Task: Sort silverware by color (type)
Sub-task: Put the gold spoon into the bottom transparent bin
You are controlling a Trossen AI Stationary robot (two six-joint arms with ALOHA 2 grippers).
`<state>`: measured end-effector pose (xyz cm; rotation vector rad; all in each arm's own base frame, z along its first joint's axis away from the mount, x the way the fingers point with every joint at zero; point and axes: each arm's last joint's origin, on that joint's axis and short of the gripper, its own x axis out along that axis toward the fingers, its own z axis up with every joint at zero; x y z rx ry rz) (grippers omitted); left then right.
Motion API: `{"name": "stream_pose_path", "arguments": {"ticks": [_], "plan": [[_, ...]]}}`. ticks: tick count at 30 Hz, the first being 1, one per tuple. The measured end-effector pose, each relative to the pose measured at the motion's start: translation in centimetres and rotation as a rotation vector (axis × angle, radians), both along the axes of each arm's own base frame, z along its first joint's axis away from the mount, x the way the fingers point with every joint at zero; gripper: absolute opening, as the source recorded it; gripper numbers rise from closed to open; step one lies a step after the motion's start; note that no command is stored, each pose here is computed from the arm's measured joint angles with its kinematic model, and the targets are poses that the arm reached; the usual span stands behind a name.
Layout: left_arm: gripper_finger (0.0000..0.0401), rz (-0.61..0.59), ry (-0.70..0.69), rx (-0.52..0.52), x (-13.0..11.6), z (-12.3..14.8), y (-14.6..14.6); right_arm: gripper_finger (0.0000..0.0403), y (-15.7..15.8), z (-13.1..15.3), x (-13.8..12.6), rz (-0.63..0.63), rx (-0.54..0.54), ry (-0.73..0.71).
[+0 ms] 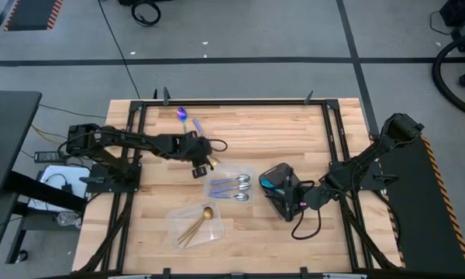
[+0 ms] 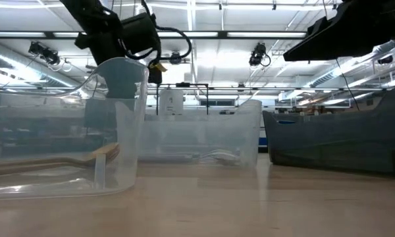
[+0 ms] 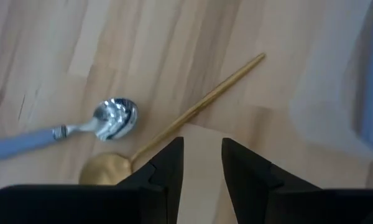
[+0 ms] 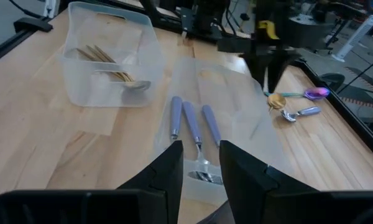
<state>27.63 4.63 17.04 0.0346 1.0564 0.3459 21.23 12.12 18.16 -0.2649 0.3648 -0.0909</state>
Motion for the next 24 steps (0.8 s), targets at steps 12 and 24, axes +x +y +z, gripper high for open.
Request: {"name": "stream_pose_path", "arguments": {"ticks": [12, 24], "plan": [[0.0116, -0.123, 0.074, 0.015, 0.2, -1.9, 3.5, 0.0114, 0.1, 0.2, 0.1, 0.006, 0.015, -0.016], [0.0166, -0.163, 0.102, 0.048, 0.1, -2.6, 5.0, 0.0114, 0.1, 0.2, 0.1, 0.005, 0.014, -0.016]]}}
